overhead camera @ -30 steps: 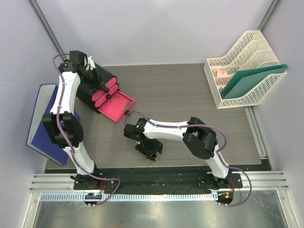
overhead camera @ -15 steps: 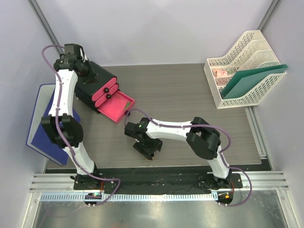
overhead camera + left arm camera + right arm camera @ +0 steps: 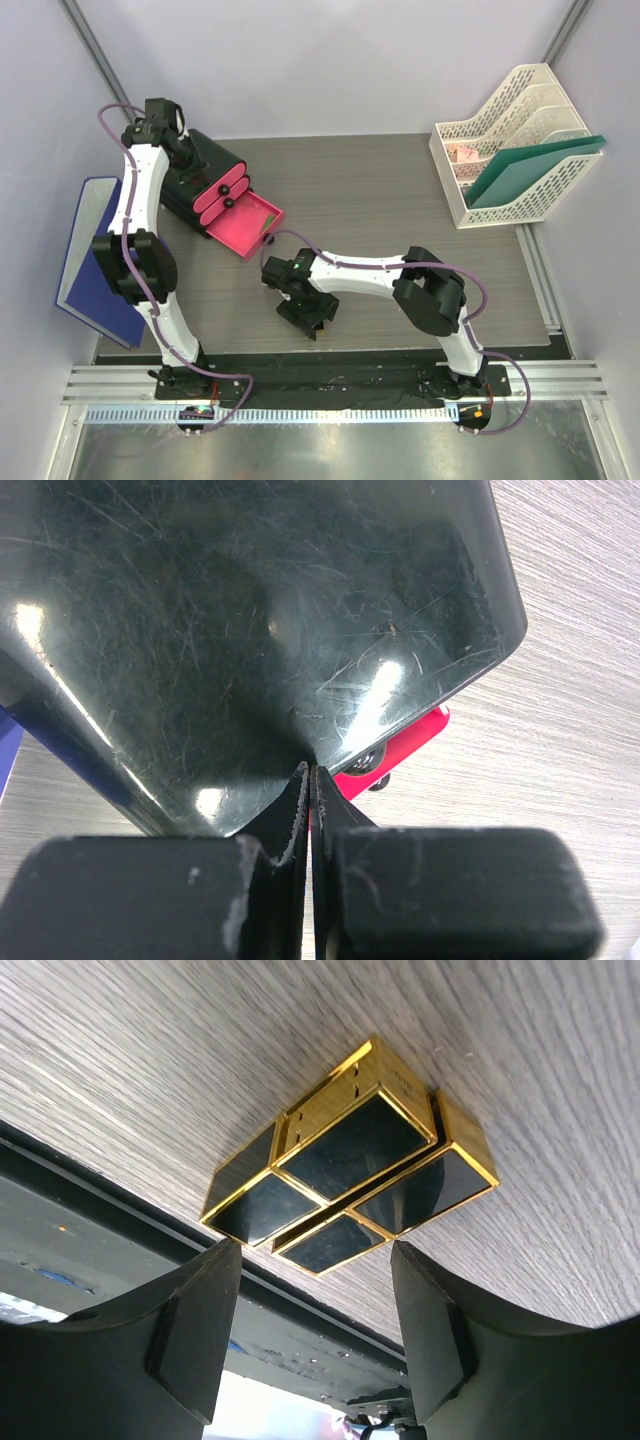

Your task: Organize the makeup

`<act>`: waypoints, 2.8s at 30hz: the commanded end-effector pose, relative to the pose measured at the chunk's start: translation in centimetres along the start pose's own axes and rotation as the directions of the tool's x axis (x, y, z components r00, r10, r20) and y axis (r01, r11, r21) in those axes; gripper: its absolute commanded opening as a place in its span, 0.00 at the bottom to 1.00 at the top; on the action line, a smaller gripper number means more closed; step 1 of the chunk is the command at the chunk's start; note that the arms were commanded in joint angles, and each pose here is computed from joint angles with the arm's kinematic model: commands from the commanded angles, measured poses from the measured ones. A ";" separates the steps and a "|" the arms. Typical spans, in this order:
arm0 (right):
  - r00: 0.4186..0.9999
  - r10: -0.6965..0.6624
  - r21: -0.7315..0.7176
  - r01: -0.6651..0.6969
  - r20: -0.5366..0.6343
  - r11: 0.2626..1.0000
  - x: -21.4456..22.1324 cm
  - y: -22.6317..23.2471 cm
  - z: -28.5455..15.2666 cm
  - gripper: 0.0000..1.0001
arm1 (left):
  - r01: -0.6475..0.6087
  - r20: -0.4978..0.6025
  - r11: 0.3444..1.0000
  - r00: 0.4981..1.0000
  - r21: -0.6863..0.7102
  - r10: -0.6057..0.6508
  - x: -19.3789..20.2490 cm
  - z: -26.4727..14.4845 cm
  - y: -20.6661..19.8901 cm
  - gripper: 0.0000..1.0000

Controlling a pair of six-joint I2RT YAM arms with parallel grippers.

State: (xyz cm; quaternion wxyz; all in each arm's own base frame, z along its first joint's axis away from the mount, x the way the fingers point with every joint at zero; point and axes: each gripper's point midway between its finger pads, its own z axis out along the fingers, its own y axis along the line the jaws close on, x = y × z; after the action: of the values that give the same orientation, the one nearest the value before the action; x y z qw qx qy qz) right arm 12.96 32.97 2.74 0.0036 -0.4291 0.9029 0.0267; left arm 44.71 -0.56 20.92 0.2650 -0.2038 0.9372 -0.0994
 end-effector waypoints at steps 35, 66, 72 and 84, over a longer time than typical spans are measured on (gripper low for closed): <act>0.865 0.135 0.185 -0.252 0.484 0.950 -15.0 -9.7 -11.2 0.01 | -0.040 -0.079 0.999 0.996 -0.022 0.038 1.8 -0.3 1.0 0.00; 0.546 0.466 -0.399 -0.244 0.697 0.884 -32.4 -6.8 -12.8 0.08 | -0.042 -0.105 0.999 0.994 -0.021 0.040 2.3 0.1 1.1 0.00; 0.506 0.535 -0.443 -0.300 0.677 0.845 -33.3 -9.0 -11.6 0.08 | -0.043 -0.100 0.999 0.994 -0.023 0.041 2.1 0.0 1.2 0.00; 0.541 0.562 -0.466 -0.318 0.626 0.825 -32.7 -9.8 -9.3 0.75 | -0.044 -0.107 0.999 0.993 -0.021 0.041 2.3 0.2 1.1 0.00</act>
State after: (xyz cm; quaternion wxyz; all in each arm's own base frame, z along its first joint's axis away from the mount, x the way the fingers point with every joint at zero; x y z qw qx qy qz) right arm 42.08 50.48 10.78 0.2961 -0.1209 0.8978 0.3028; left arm 44.34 -0.83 20.84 0.2587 -0.1865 0.9420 -0.1045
